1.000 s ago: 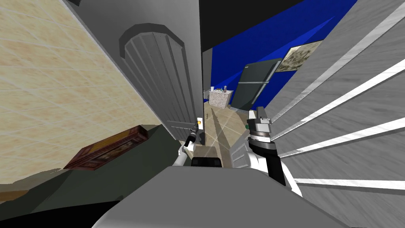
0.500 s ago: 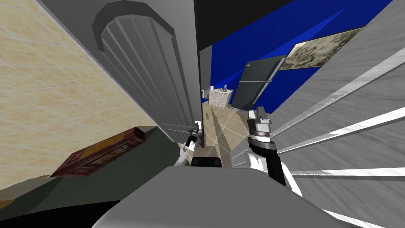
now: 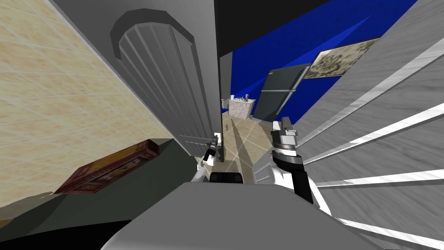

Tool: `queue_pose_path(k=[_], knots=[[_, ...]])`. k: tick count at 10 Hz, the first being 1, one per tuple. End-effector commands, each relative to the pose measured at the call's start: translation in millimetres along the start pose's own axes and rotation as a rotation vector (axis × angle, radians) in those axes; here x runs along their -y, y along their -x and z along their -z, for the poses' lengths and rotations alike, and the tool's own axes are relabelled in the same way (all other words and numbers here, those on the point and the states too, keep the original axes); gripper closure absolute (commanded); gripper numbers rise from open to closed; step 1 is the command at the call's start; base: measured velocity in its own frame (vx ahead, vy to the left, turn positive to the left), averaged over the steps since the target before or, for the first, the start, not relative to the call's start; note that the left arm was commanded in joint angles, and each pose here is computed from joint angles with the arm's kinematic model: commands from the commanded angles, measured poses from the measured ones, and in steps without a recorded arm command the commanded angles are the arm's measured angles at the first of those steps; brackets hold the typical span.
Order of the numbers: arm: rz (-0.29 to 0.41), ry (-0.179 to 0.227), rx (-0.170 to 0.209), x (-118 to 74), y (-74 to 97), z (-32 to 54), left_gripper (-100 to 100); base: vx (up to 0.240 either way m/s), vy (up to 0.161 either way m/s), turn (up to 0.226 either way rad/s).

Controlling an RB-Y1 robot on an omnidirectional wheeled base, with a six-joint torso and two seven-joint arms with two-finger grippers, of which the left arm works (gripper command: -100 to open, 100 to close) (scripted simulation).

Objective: Push the door open

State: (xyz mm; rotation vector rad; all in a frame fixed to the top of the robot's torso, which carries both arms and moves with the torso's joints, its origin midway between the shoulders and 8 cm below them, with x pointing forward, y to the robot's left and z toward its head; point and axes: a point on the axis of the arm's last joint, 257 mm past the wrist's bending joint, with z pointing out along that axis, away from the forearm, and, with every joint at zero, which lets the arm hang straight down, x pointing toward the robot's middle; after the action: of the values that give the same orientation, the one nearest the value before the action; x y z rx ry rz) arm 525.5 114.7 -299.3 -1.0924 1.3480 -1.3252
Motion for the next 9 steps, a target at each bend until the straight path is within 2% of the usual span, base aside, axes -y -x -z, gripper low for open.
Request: queue_pose_path(k=[1,6,8,9], knots=[[-0.016,0.001,0.017,-1.9,12.6,-5.6,100,0.038,0.001,-0.006],[-0.038,0.002,0.053,-3.6,35.5,-17.6,100,0.05,0.011,-0.003],[-0.047,0.001,0.08,-3.5,49.6,-26.1,100,0.077,0.027,0.061],[-0.056,0.008,0.066,-4.6,45.9,-24.1,-100,-0.054,0.06,0.062]])
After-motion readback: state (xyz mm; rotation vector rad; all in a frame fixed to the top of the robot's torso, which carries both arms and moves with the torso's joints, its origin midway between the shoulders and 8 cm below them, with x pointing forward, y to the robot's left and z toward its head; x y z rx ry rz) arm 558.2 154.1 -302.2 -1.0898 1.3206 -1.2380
